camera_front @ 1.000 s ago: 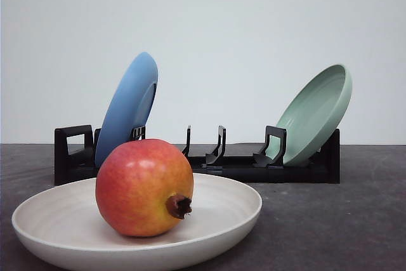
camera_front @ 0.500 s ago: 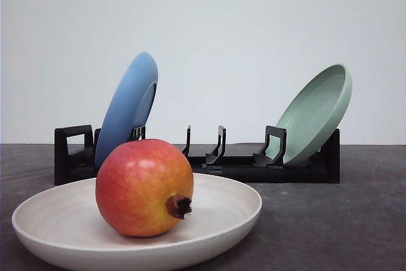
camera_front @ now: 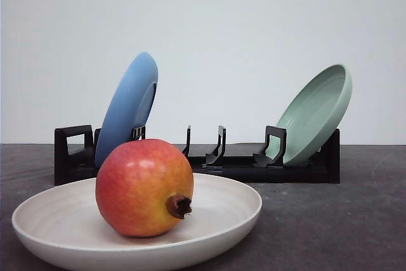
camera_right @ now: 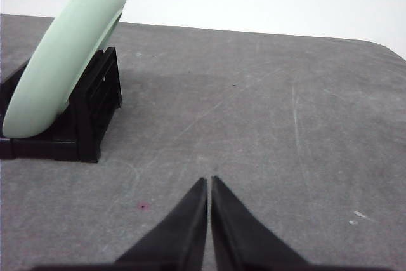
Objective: Place pomegranate in white plate
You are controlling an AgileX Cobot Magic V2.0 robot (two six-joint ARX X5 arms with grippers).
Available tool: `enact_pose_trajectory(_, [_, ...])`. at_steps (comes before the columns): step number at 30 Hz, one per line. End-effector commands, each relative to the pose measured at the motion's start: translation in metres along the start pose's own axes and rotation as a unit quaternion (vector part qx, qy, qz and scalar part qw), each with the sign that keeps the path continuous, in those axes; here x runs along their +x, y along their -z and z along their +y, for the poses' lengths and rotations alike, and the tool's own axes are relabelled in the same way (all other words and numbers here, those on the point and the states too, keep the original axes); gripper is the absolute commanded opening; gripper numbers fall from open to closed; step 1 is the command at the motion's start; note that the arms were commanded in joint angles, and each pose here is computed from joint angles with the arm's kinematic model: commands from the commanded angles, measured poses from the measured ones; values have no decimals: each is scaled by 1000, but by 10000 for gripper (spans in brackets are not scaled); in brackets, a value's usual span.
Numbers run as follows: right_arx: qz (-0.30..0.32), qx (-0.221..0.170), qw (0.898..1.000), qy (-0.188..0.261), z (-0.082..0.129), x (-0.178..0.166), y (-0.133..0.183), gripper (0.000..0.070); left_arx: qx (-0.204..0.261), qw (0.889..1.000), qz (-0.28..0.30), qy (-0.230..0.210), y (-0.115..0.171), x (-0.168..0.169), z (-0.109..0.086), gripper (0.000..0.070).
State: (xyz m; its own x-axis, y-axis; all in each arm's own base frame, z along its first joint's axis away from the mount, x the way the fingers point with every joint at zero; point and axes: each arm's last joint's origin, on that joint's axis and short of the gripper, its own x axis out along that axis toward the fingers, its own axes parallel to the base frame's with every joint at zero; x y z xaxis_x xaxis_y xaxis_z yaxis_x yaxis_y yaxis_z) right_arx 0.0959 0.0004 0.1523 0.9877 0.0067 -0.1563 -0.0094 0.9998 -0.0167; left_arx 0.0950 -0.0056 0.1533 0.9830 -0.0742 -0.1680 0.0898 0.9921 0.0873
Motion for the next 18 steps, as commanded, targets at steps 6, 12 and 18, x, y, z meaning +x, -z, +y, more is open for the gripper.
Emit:
enact_pose_trajectory(6, [-5, 9, 1000, 2, 0, 0, 0, 3, 0, 1000, 5, -1, 4, 1, 0, 0])
enact_pose_trajectory(12, [-5, 9, 1000, 2, 0, 0, 0, 3, 0, 1000, 5, -1, 4, 1, 0, 0])
enact_pose_trajectory(18, [-5, 9, 1000, 2, 0, 0, 0, 3, 0, 1000, 5, -1, 4, 1, 0, 0])
